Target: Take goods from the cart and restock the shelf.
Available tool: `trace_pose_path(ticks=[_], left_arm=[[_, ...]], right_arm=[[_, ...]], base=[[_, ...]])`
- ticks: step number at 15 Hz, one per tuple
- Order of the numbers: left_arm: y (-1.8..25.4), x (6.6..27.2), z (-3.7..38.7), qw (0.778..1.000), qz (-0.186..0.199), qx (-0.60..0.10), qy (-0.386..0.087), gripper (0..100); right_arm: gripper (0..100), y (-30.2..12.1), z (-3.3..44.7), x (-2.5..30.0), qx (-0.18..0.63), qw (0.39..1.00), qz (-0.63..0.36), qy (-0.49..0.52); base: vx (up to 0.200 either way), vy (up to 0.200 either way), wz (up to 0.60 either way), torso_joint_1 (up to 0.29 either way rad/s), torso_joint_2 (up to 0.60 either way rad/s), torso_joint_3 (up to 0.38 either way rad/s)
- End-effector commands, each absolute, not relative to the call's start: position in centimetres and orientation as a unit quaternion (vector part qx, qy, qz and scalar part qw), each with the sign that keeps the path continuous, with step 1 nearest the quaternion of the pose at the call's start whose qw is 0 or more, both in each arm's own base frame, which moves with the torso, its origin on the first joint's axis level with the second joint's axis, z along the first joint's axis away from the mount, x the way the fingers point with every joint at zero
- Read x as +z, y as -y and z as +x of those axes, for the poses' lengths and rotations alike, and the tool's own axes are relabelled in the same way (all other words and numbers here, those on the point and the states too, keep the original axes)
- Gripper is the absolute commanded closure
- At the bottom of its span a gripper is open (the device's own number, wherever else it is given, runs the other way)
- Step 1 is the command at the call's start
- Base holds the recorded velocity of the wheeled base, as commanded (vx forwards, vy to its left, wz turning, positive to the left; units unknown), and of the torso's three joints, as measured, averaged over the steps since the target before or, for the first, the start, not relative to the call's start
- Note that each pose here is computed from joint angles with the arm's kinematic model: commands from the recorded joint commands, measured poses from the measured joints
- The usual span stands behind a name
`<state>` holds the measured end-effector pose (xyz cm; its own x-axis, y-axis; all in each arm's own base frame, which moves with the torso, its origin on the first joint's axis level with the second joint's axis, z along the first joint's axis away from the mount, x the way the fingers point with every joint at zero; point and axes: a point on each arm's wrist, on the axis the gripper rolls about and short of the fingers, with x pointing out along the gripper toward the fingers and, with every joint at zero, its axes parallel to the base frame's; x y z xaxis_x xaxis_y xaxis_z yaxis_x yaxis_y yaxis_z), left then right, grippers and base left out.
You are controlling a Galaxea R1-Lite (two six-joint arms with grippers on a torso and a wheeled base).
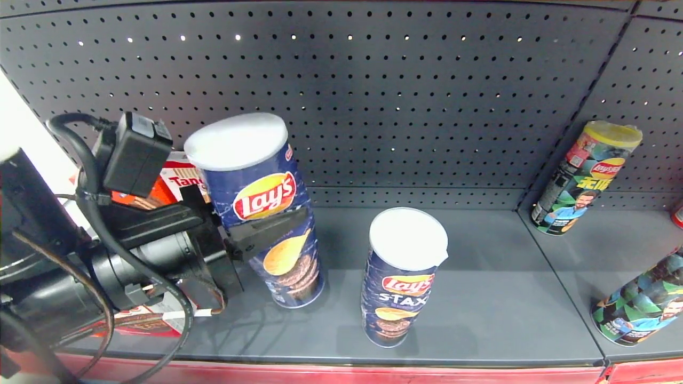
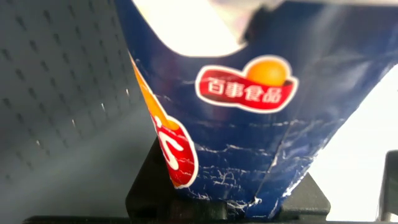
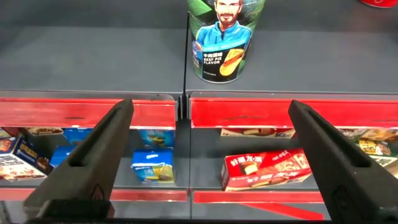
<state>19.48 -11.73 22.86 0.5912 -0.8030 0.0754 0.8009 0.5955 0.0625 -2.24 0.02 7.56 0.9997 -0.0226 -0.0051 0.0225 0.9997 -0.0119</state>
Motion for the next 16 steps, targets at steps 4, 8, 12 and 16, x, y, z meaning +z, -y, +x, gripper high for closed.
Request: trace_pose_path(ticks=[4,8,12,16], left_arm=[[12.5,24.5,24.6,0.901,0.052,-0.425,0.064,100],[14.3,25.5,27.5,0.867,0.059,-0.495,0.017,100],[16.2,23.4,31.8,0.866,0.06,-0.497,0.001,100],[18.2,23.1,34.9,0.825,0.051,-0.562,0.011,100]], right_arm=[[0,0.0,-2.2,7.6,-0.011,1.0,-0.006,-0.004],[0,0.0,-2.2,7.6,-0.011,1.0,-0.006,-0.004],[0,0.0,-2.2,7.6,-0.011,1.0,-0.006,-0.004],[0,0.0,-2.2,7.6,-0.011,1.0,-0.006,-0.004]], base=[[0.0,0.0,0.0,0.0,0.0,0.0],[0.0,0.0,0.0,0.0,0.0,0.0],[0.0,0.0,0.0,0.0,0.0,0.0],[0.0,0.0,0.0,0.0,0.0,0.0]])
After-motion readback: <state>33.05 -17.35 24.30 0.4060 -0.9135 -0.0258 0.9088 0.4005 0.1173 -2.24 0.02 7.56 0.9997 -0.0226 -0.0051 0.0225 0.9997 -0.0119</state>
